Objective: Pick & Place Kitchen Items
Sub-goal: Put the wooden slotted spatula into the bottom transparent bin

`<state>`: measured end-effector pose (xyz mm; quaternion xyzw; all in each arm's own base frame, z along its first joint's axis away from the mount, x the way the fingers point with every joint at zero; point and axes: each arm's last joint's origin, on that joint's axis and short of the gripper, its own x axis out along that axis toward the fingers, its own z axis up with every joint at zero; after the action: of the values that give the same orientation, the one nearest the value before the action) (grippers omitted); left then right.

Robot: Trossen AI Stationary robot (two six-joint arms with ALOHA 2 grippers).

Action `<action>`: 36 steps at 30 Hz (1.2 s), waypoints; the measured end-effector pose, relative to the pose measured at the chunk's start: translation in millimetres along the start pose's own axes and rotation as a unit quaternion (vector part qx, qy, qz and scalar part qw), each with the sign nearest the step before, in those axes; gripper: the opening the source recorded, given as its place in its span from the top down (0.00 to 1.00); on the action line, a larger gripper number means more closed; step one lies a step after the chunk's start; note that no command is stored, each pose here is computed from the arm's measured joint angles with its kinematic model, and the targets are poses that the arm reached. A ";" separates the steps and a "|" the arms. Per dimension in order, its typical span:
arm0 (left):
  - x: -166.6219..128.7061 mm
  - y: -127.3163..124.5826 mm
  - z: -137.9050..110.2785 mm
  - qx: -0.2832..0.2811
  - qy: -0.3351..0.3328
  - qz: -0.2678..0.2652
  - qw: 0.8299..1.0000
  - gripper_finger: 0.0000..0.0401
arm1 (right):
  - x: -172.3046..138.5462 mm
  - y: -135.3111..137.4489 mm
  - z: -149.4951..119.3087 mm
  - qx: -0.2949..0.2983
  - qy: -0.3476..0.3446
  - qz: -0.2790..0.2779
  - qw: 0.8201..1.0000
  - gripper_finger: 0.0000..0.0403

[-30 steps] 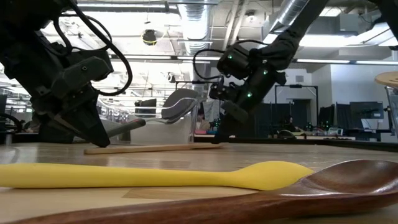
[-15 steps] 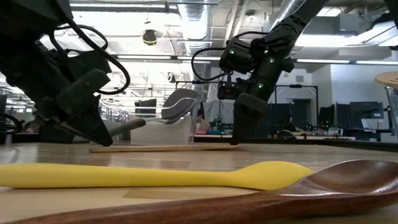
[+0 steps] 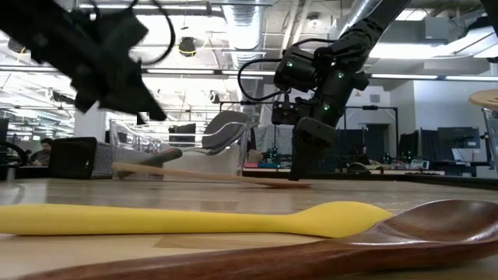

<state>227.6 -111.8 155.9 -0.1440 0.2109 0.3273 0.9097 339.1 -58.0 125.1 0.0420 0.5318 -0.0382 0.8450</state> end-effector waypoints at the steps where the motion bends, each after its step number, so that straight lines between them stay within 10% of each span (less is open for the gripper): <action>1: -3.0 -0.1 4.9 0.003 -0.005 -0.008 1.000 0.99 | 0.0 0.0 0.0 0.002 0.000 0.000 1.000 1.00; 18: -7.9 16.1 19.7 0.031 0.118 -0.127 0.984 0.99 | 0.0 1.1 0.2 0.031 0.000 -0.001 1.000 1.00; 36: 22.9 -10.9 121.7 0.149 0.103 -0.166 0.969 1.00 | 0.0 0.9 1.0 0.029 -0.004 -0.001 1.000 1.00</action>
<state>285.9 -59.0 252.1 -0.0722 0.3229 0.1202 0.9360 340.1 -57.2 125.6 0.0660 0.5269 -0.0549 0.8456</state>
